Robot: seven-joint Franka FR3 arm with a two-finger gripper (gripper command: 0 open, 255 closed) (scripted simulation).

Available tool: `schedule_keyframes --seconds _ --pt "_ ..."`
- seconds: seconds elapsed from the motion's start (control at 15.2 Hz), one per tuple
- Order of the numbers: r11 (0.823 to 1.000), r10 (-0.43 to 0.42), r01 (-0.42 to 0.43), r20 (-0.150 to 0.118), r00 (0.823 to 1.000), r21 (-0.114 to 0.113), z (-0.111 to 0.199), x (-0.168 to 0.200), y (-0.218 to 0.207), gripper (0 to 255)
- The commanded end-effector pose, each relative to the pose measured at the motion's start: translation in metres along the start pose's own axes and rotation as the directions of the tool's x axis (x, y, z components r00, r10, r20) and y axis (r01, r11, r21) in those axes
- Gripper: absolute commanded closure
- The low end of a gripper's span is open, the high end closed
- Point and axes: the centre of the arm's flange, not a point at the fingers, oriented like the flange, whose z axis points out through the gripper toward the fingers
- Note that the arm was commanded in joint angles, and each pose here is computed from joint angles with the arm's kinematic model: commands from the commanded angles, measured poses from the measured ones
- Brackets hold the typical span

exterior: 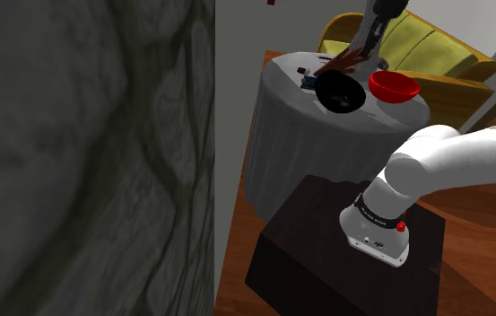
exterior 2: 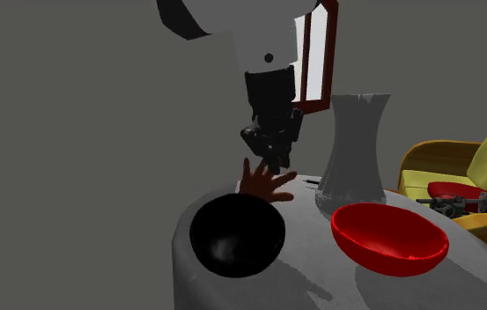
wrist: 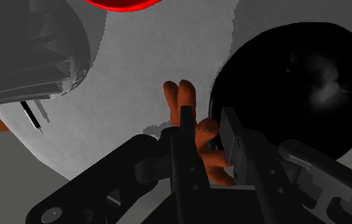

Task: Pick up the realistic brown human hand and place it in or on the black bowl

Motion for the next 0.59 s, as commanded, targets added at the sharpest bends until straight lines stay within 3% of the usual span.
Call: schedule_keyframes --seconds 0.0,0.4,0.53 --pt "1.0 0.0 0.0 0.003 1.0 0.001 -0.006 -0.012 -0.024 255" --pt "1.0 0.0 0.0 0.003 1.0 0.001 -0.024 -0.045 -0.087 255" --pt "1.0 0.0 0.0 0.003 1.0 0.001 -0.014 -0.046 -0.089 255"
